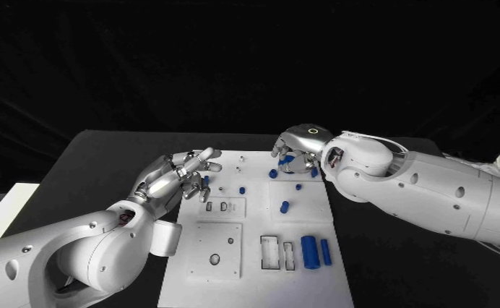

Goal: Assemble the parts on the task board

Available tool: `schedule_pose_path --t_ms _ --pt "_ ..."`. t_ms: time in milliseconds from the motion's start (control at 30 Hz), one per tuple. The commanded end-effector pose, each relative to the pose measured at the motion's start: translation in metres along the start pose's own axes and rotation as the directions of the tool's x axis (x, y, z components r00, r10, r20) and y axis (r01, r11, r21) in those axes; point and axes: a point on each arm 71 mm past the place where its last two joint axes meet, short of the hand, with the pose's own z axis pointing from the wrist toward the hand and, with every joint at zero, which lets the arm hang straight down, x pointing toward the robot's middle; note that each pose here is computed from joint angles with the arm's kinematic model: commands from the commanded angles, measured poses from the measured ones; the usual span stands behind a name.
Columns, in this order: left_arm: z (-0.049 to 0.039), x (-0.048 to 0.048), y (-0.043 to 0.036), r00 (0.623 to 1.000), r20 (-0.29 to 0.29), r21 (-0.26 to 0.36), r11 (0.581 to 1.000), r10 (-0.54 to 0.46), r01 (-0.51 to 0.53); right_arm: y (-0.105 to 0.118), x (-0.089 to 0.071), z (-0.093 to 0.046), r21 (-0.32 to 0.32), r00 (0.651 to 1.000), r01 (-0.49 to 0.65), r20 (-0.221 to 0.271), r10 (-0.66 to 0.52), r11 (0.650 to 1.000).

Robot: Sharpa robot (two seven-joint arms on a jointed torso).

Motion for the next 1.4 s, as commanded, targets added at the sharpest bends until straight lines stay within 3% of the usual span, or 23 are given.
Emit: schedule_pose_path --t_ms 33,1400 --pt "0.0000 0.0029 -0.0011 1.000 -0.024 0.002 1.000 -0.019 0.019 0.000 0.003 0.002 0.010 0.998 0.036 -0.050 -0.036 0.999" --pt "0.0010 -0.0002 0.0000 1.000 -0.014 -0.012 1.000 -0.017 0.016 0.005 0.014 0.012 0.013 0.991 0.044 -0.126 -0.042 0.999"
